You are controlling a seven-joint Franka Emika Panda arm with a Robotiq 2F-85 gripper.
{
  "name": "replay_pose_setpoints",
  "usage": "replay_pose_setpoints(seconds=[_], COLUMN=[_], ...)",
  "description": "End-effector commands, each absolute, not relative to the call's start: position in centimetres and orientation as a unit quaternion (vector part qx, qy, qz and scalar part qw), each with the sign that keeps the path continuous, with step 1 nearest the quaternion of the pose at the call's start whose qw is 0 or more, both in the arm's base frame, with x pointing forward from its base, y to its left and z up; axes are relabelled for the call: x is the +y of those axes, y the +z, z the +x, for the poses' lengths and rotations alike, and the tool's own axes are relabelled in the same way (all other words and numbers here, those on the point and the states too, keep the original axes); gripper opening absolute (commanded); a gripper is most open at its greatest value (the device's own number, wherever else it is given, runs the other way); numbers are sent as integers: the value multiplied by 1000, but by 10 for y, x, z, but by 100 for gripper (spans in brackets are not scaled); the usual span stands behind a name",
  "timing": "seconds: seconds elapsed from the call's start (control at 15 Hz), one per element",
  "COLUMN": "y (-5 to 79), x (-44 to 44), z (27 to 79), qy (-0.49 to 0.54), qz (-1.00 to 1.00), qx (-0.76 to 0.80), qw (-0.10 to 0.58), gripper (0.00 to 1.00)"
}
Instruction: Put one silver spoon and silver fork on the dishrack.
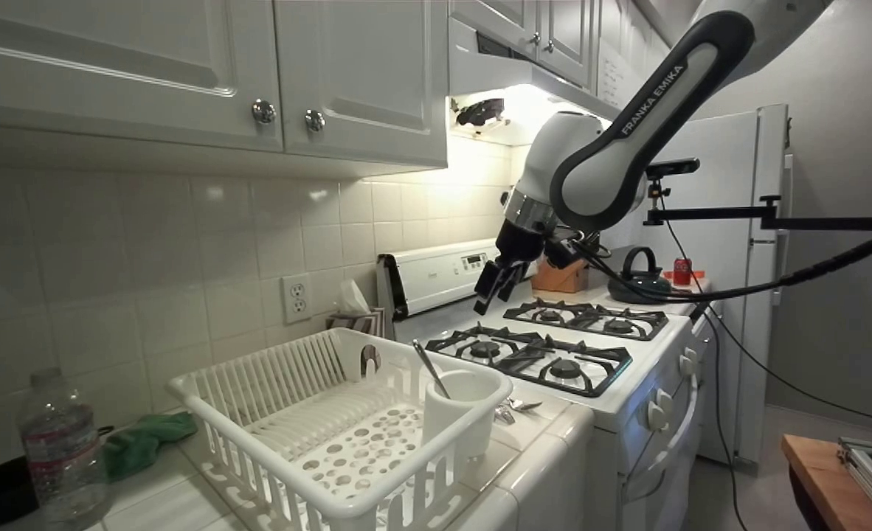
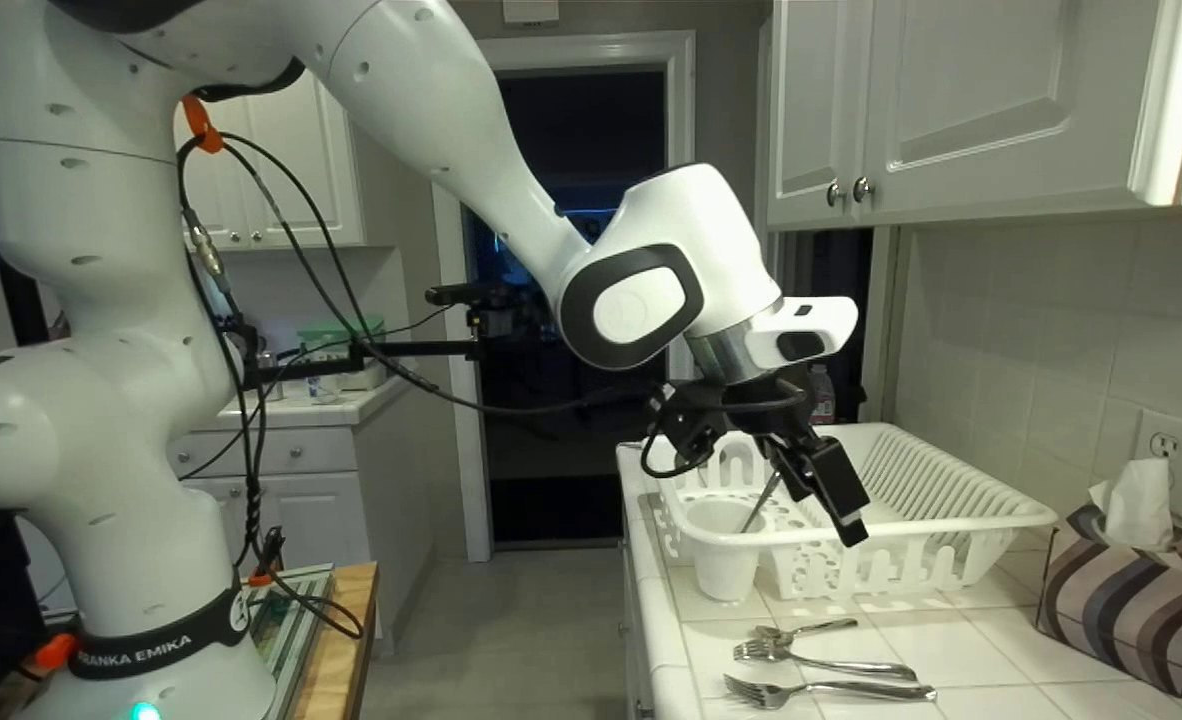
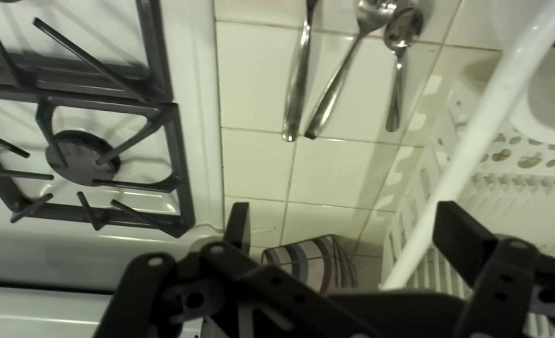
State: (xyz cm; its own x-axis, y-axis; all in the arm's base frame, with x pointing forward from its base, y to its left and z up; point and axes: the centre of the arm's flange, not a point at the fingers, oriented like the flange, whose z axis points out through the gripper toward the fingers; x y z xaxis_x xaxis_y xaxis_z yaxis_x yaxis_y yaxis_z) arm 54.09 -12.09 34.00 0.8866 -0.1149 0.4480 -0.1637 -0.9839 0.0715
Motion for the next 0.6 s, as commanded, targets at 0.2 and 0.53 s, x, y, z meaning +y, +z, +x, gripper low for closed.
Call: replay_pose_setpoints(seconds=[0.2,0.53], y=[301,261], x=[-157,-151], z=[571,580], qy=[192,172], qz=[976,981], qx=[-74,-56], qw=[75,69], gripper=[100,100])
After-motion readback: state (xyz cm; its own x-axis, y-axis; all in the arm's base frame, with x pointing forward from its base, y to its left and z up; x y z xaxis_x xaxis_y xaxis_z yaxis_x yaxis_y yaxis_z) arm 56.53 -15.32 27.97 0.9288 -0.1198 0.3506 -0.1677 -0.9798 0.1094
